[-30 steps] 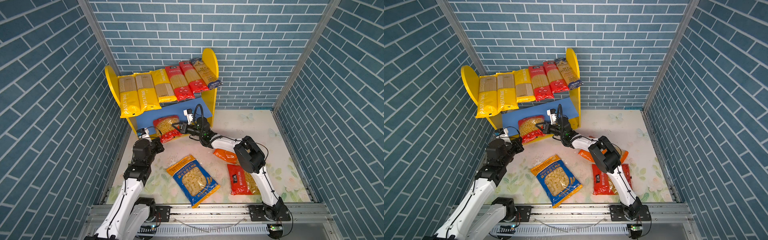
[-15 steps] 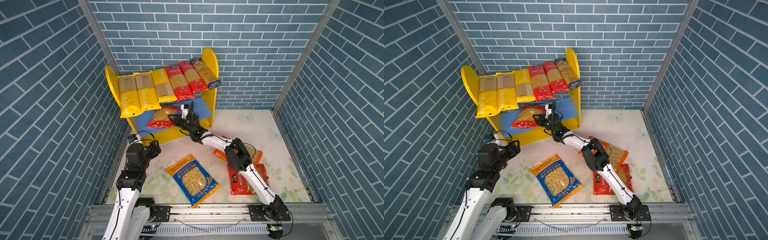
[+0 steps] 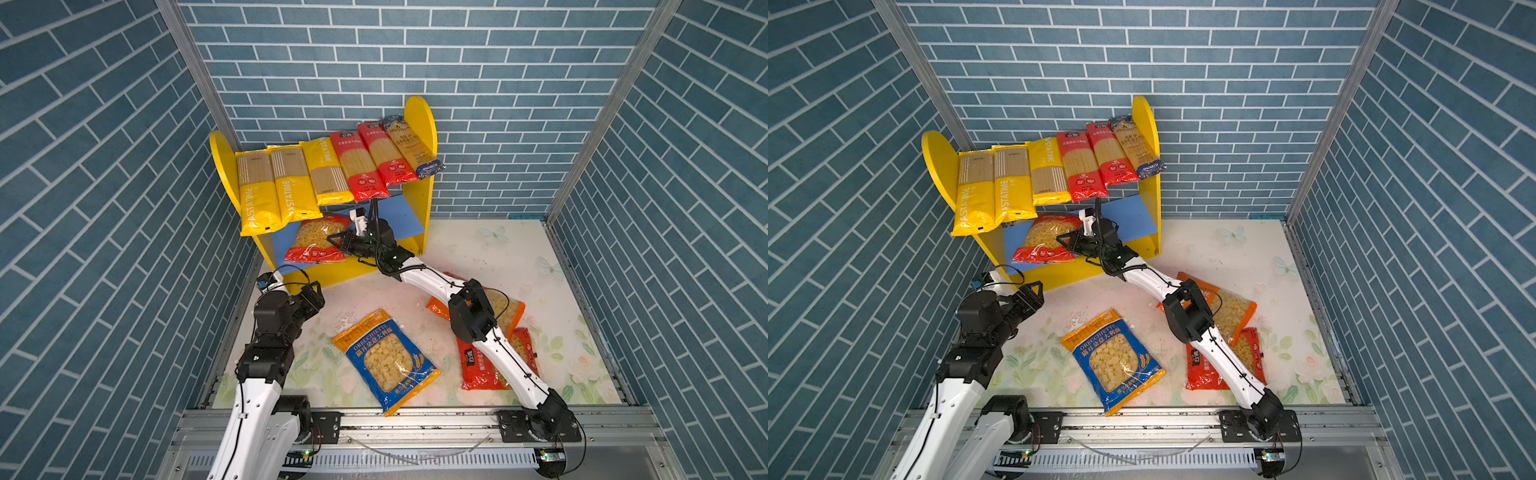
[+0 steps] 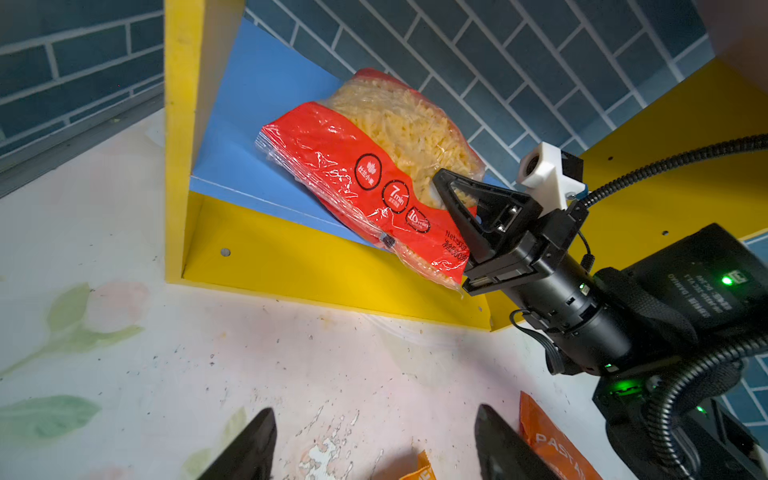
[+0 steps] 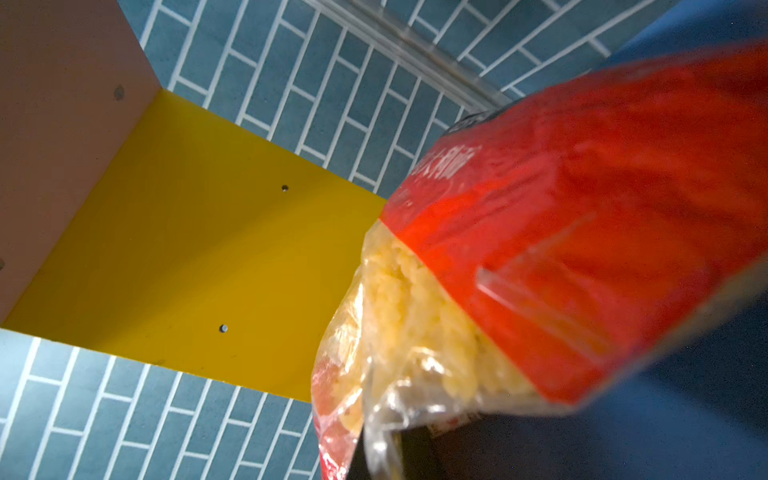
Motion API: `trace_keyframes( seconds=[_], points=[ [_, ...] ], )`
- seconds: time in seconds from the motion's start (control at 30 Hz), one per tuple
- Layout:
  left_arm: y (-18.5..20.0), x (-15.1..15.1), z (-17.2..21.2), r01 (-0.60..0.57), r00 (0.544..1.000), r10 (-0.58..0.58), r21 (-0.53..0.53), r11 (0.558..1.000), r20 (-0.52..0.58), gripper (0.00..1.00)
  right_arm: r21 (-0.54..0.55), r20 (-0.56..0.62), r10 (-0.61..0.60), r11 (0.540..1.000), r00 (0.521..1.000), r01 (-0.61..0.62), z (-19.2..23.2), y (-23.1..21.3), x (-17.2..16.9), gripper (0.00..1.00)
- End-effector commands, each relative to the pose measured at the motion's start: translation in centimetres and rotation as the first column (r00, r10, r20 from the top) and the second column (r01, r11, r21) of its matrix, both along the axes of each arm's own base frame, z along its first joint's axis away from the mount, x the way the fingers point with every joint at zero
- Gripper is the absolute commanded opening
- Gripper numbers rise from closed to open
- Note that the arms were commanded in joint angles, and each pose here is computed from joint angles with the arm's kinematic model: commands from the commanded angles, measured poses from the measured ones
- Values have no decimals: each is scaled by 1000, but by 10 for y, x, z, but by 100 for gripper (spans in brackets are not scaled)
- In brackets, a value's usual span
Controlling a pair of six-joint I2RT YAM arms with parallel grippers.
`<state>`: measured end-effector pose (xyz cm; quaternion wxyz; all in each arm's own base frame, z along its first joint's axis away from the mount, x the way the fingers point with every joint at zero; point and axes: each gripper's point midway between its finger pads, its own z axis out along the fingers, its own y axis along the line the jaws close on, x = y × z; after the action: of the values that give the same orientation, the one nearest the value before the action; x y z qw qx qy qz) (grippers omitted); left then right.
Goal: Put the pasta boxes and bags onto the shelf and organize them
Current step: 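Push the red fusilli bag onto the blue lower shelf with the right gripper, then release the bag and withdraw the right gripper from the shelf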
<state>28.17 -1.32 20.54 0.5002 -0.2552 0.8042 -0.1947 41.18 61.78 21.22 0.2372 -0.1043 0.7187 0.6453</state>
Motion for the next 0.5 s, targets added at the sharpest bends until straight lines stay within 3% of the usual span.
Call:
trace_keyframes(
  seconds=[0.0,0.1,0.27,0.47],
  points=[
    [6,-9,-31,-29,996,30,12,1000,-82,77,3,-29,147,989,989,-147,-2,19,-35,0],
    [-6,-1,-28,9,1000,-10,-69,998,-18,83,-7,-36,149,989,988,-149,-4,19,-36,0],
    [-22,13,-16,68,995,-54,-182,981,83,87,-35,-26,147,988,989,-148,3,8,-33,41],
    [-31,32,-8,126,981,-85,-238,963,174,90,-20,-47,128,991,991,-129,12,-19,-32,52]
  ],
)
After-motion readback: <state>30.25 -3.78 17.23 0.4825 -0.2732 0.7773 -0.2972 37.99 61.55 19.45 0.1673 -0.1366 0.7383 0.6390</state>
